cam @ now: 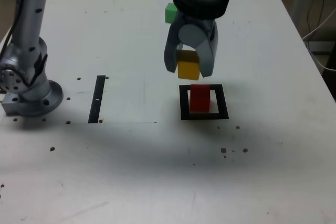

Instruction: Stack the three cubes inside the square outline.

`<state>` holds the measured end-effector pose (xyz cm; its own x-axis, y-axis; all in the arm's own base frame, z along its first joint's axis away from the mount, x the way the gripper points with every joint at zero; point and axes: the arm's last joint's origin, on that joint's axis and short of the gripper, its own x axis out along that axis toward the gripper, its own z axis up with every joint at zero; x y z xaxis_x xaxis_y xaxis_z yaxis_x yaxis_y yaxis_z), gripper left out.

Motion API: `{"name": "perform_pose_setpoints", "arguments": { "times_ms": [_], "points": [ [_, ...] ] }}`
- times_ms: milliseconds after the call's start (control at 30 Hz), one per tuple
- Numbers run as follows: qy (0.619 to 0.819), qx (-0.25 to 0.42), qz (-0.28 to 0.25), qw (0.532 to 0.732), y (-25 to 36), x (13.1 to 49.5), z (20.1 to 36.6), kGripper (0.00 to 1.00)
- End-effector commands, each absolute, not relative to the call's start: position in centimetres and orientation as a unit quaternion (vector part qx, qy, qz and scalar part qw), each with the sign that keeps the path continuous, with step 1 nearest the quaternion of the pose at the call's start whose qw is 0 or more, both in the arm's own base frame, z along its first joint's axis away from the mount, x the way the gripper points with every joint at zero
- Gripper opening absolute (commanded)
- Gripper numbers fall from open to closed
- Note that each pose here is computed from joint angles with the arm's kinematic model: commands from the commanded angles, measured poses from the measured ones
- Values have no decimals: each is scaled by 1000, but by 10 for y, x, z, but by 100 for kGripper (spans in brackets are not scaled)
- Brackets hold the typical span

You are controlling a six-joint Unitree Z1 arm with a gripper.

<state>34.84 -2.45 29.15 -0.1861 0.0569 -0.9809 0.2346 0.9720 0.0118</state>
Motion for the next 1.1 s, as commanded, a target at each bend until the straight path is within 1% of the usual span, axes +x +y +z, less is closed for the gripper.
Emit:
{"name": "perform_pose_setpoints", "arguments": {
  "times_ms": [0,200,367,1067],
  "points": [
    [771,90,-70,627,-27,353,285,30],
    [774,84,-72,623,-28,363,274,30],
    [774,82,-72,623,-29,368,268,30],
    [775,82,-72,622,-30,374,256,30]
  ]
}}
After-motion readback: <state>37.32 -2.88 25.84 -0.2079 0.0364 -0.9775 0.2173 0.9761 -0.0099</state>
